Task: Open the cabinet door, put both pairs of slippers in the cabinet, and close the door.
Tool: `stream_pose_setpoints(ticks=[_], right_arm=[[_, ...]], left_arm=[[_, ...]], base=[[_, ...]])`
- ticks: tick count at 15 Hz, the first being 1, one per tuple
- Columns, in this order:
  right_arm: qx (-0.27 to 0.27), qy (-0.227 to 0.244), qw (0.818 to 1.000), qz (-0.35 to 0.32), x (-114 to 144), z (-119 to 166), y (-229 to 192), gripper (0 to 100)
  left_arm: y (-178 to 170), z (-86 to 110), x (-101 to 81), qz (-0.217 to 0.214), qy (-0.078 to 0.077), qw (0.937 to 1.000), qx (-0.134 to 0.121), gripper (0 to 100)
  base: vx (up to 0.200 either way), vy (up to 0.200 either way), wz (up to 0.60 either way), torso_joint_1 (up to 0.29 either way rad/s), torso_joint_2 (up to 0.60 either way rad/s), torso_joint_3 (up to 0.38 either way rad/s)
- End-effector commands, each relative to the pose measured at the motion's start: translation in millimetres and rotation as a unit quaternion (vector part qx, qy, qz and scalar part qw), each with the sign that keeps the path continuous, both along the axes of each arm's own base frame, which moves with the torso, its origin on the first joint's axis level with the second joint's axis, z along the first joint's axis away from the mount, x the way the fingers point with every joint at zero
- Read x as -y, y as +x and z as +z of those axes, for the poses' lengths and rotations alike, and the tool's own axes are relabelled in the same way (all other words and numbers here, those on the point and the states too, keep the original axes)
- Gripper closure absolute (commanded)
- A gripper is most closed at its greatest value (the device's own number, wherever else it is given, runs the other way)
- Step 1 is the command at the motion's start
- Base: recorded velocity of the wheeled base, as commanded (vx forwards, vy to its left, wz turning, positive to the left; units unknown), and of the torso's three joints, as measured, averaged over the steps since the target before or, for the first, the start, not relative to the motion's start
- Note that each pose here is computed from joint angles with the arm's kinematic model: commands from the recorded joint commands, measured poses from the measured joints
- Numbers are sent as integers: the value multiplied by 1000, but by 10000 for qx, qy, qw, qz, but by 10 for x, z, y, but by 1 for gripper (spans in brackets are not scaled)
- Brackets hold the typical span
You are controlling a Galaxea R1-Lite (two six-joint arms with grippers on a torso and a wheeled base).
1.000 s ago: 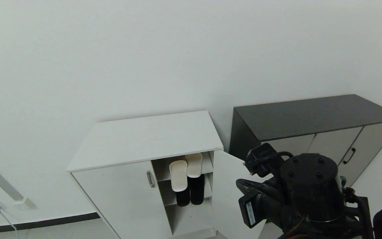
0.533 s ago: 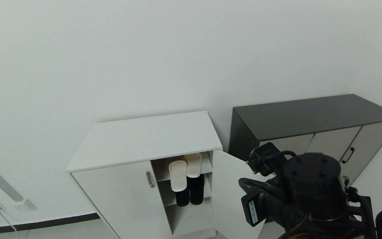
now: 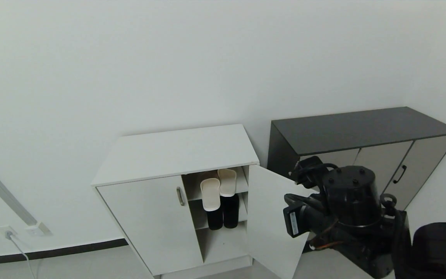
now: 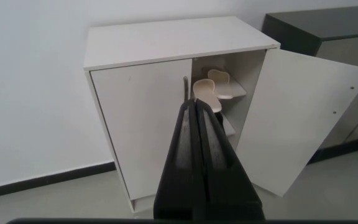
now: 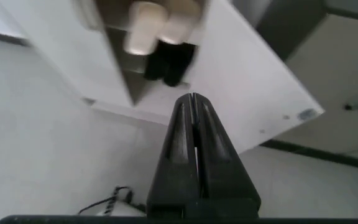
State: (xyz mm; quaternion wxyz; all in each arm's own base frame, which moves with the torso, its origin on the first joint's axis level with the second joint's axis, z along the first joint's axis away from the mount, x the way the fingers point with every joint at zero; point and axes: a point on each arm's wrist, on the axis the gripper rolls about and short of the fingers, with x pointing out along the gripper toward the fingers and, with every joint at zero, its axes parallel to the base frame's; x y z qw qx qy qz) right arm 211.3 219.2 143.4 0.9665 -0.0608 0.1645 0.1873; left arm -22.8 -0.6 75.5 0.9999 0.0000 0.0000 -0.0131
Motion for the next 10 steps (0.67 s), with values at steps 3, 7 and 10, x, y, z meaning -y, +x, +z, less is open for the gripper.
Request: stream_pose_setpoints(ticks=[3, 7, 10], right_arm=[[43, -83, 9972, -736, 35, -193, 724, 100], [97, 22, 9926, -1210, 178, -305, 1310, 100], [-28, 25, 9918, -1280, 319, -409, 1455, 100]], left_arm=[[1, 0, 0, 0, 0, 10000, -8, 100], [1, 0, 0, 0, -8, 10000, -8, 100], [1, 0, 0, 0, 0, 10000, -8, 100]], base=[[0, 0, 0, 0, 0, 0], [0, 0, 0, 0, 0, 0], [0, 0, 0, 0, 0, 0]])
